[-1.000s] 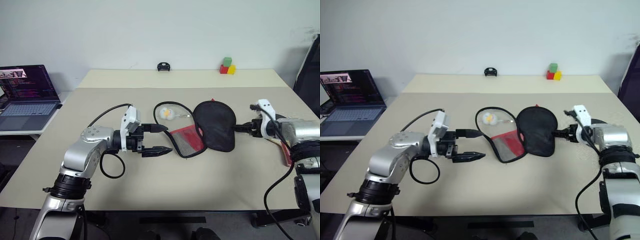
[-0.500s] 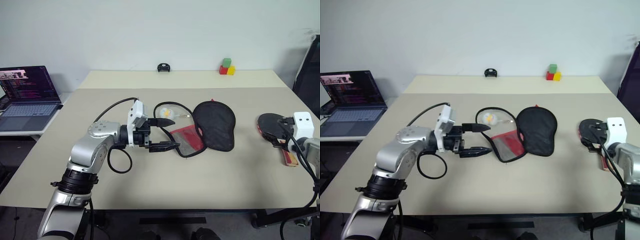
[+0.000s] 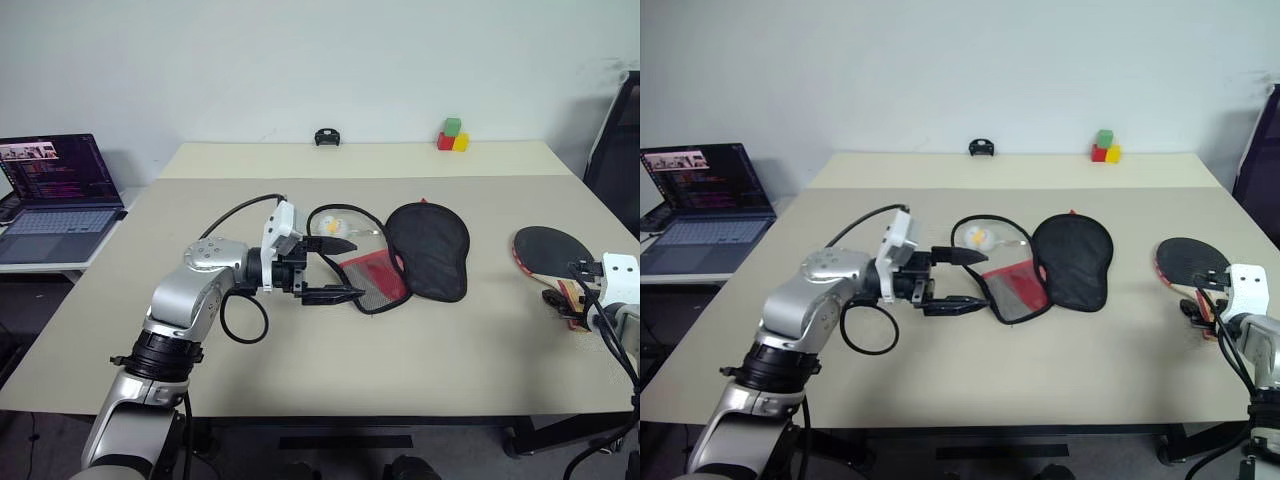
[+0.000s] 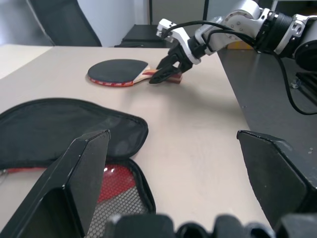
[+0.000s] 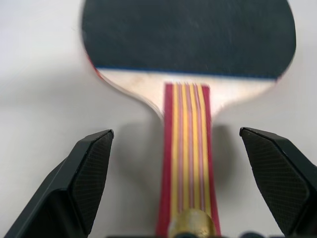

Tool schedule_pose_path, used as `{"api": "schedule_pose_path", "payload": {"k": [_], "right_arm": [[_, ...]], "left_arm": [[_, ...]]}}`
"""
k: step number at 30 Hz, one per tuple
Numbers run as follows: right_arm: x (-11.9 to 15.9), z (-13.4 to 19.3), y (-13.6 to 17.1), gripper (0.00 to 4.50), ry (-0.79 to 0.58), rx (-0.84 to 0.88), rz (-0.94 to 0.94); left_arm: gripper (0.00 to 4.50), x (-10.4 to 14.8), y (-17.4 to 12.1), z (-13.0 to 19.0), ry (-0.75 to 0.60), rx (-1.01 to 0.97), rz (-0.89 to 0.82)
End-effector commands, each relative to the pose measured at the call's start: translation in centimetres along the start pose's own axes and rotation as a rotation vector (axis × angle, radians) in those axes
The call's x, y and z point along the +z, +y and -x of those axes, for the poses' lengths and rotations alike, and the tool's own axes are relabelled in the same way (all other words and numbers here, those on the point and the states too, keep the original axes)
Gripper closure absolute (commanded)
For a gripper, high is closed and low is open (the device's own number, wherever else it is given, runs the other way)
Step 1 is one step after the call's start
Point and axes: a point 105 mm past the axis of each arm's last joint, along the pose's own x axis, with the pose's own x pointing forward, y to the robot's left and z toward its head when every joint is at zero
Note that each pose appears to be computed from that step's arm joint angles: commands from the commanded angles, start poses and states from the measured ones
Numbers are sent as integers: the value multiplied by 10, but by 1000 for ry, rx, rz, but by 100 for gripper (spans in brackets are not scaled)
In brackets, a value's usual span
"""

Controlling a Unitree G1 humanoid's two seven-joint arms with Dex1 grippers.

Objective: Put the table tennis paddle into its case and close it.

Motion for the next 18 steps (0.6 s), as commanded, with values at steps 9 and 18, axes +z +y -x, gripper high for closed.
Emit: {"api": "schedule_pose_path", "payload": {"k": [9,18], "right_arm": [[3,-15,5,2,18,21,18],[-3,-22,8,196,47,24,51]], "left_arm": [[0,10,2,3,-9,11,-51],[0,10,2,5,-4,18,-54]]}}
